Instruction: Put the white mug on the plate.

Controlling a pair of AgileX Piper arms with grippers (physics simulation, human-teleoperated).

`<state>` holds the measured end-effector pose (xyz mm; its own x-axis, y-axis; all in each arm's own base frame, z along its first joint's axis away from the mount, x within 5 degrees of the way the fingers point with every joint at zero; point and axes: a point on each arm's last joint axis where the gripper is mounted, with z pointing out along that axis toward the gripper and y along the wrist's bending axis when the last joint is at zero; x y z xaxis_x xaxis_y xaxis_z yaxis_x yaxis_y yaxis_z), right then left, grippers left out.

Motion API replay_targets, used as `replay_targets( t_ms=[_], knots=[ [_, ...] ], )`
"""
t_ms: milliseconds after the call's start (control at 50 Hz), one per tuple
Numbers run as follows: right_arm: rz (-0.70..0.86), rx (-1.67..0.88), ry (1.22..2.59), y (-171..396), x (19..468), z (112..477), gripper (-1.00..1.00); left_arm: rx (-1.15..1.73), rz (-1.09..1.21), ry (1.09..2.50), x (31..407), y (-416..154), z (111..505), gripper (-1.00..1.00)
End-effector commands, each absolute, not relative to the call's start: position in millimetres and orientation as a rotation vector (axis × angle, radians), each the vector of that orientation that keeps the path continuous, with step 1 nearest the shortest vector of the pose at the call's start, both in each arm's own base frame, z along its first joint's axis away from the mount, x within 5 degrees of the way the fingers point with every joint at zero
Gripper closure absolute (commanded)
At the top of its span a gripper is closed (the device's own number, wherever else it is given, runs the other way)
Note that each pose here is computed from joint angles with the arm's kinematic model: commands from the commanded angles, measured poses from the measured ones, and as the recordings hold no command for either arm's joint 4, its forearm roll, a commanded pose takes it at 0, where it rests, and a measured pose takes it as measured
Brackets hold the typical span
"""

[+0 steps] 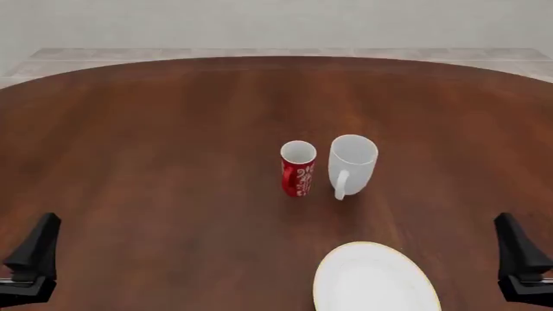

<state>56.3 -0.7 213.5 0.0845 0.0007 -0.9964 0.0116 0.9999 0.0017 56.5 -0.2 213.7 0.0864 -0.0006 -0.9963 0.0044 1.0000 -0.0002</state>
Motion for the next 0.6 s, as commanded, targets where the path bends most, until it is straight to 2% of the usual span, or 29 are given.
replay_targets(
  t_ms=[20, 240, 260, 280, 600],
  knots=[
    [0.0, 0.0, 1.485, 0.0, 56.7, 214.7, -1.0, 0.0, 0.0, 1.485, 56.5, 0.0, 214.0, -1.0],
    [0.0, 0.0, 1.485, 0.0, 57.0, 213.6, -1.0, 0.0, 0.0, 1.485, 56.5, 0.0, 213.8, -1.0],
    [0.042, -0.043, 1.486, 3.0, 55.5, 216.1, -1.0, -0.006, 0.006, 1.486, 56.3, 0.5, 213.4, -1.0],
    [0.0, 0.0, 1.485, 0.0, 56.9, 213.6, -1.0, -0.001, 0.0, 1.485, 56.4, 0.0, 213.9, -1.0],
    [0.001, 0.0, 1.485, 0.0, 56.7, 213.6, -1.0, -0.001, 0.0, 1.486, 56.6, 0.0, 213.5, -1.0]
  ],
)
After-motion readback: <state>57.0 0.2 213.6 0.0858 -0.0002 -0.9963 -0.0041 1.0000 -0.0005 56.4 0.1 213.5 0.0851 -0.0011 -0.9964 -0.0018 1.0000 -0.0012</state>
